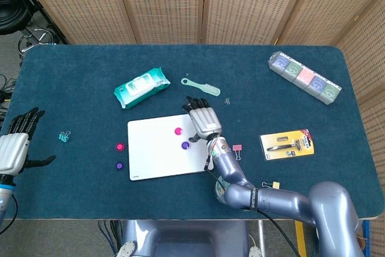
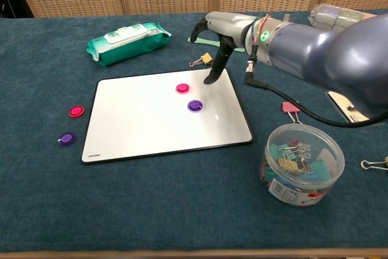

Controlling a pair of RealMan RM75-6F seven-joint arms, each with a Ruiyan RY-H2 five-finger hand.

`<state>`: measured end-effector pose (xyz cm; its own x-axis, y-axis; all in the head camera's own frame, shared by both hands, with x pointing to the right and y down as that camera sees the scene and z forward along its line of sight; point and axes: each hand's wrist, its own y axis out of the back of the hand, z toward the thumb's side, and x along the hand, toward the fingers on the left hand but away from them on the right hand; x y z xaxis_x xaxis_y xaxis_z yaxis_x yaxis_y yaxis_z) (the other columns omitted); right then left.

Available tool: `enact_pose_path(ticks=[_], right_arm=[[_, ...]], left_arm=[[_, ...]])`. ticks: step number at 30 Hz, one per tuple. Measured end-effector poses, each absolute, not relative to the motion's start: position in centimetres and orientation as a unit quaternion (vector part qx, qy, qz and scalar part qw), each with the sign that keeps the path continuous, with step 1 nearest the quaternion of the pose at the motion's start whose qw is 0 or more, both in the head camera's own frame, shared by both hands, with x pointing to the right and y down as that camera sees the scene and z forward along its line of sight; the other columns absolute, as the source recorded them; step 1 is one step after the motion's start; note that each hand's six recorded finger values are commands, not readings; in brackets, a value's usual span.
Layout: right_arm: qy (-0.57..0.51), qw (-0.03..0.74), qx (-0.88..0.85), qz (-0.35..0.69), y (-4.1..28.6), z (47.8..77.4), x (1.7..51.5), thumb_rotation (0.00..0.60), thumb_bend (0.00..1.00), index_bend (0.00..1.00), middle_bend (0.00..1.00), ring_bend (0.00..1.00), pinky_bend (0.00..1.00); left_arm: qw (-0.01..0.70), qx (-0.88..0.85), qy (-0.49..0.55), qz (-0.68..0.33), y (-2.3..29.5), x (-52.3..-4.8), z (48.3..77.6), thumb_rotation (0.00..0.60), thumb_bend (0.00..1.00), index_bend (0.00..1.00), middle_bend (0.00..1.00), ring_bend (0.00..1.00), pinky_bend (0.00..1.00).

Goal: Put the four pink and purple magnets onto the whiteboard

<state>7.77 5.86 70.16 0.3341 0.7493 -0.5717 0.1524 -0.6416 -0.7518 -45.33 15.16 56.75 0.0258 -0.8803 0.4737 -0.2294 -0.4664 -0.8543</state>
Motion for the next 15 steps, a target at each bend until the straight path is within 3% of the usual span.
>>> enact_pose_path(ticks=[8, 15], right_arm=[[-0.353, 0.327, -0.722, 0.498, 4.6, 67.2, 16.1, 0.600, 0.06, 0.21, 0.00, 0.00, 0.00], [-0.396, 0.353, -0.658, 0.534, 5.7, 64.0, 27.8, 0.600, 0.06, 0.21, 0.00, 0.00, 0.00]], left_arm=[[0.298, -0.656, 0.414, -0.556, 15.4, -44.7, 57.2, 0.600, 0.00, 0.00, 0.00, 0.00, 0.00], [0.295, -0.668, 0.388, -0.562, 16.0, -43.3, 58.7, 0.600, 0.00, 0.00, 0.00, 0.00, 0.00]])
